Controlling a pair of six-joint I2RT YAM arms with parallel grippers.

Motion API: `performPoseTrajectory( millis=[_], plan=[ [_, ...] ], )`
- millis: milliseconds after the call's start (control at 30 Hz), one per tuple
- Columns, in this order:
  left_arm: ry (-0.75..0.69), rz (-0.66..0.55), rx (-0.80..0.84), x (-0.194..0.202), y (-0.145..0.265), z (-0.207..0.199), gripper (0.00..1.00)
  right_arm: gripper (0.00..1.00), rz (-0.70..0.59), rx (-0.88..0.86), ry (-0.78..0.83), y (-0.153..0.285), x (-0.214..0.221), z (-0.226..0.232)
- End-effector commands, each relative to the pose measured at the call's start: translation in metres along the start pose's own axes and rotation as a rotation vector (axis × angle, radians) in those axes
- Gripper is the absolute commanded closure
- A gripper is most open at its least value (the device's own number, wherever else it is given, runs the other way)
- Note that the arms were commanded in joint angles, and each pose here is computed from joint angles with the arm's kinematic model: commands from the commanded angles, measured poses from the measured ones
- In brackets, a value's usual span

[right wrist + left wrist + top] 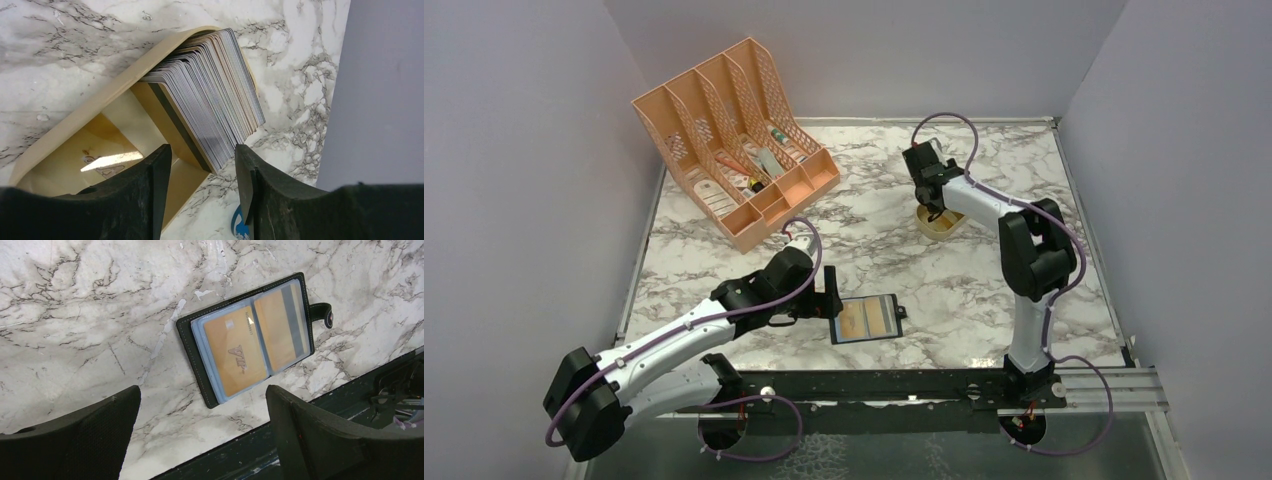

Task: Put the credit cards into the card holder
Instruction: Pick up the credit card from the storage box.

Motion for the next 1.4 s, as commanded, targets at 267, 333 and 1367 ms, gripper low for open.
performPoseTrajectory(
  millis=[267,333,1367],
  plan=[
    [-0.016,-0.046,0.01,-0.009,0.007,-0.004,0.01,0.52,0.0,0.11,0.011,-0.014,-0.007,-0.01],
    [-0.015,-0.044,0.011,-0.009,0.006,-0.004,0.01,0.54,-0.005,0.112,0.005,-0.013,-0.009,-0.011],
    [-0.008,-0.037,0.014,-0.006,0.005,-0.003,0.01,0.8,-0.046,0.115,-0.028,0.002,-0.02,-0.027]
  ],
)
Point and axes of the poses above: each gripper's point midway between its finger pads, its own y axis back along the fingers, its own z axis along the line the jaws close on, x = y × z, the point moved 5 cm from there along y, back along the fingers, and after that the axes turned 7 degrees about y, right-handed, at the moved point
